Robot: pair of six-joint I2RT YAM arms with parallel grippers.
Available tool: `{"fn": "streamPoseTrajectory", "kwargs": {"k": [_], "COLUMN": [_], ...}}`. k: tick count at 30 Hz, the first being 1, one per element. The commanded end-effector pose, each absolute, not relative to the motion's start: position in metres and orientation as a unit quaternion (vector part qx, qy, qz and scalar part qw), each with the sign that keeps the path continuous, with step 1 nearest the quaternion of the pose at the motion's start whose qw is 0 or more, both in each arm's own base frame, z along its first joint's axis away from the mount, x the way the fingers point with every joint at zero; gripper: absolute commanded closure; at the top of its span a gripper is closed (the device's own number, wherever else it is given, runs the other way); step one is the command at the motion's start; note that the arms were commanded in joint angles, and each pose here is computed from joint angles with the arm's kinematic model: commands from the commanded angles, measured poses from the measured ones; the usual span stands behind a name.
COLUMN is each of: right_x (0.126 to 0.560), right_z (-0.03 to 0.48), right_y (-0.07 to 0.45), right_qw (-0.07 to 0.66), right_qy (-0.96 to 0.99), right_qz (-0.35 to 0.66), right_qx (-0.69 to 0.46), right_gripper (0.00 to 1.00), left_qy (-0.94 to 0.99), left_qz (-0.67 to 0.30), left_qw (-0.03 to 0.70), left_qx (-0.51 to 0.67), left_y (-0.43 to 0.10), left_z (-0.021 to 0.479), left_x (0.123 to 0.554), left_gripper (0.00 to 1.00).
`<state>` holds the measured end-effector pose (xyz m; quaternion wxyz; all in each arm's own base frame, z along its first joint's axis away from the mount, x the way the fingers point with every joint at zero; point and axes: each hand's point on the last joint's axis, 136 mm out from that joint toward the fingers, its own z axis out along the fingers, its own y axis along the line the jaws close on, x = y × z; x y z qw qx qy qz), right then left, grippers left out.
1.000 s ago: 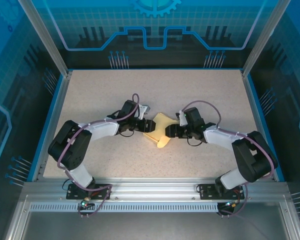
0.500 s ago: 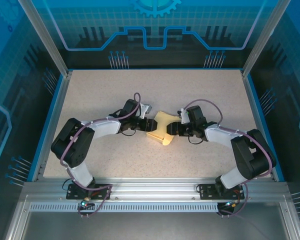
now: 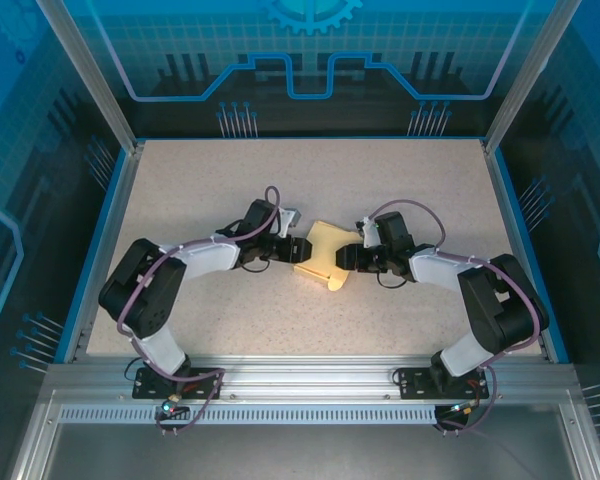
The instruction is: Fold the paper box
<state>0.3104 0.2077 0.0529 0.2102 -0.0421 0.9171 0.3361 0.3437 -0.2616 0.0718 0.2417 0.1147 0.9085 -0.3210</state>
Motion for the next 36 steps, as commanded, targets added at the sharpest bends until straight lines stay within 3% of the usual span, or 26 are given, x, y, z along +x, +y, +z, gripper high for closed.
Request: {"fn": "streamPoseTrajectory", "kwargs": {"k": [1,6,22,36], "right_x": [0.308,0.308,0.304,0.309], "right_z": [0.048,0.049,0.049,0.051], "right_y": [0.204,0.202,0.199,0.223], "right_qw": [0.205,0.208,0.199,0.190], "right_qy": [0.918,0.918,0.913,0.888], "right_qz": [0.337,0.334,0.354,0.417], "right_qx": [-0.042,-0.042,-0.036,-0.035], "right_gripper": [0.47,0.47,0.41,0.50], "left_qy": [0.899,0.901,0.923,0.923], "left_qz": [-0.321,-0.299,-0.304,-0.321], "left_qw": [0.275,0.297,0.212,0.190], "left_qx": [0.112,0.098,0.105,0.093], "left_y": [-0.257,-0.249,-0.268,-0.272], "left_z": [0.094,0.093,0.037,0.022], "left_x": [0.345,0.355,0.355,0.334], "left_gripper": [0.43,0.41,0.47,0.52]}}
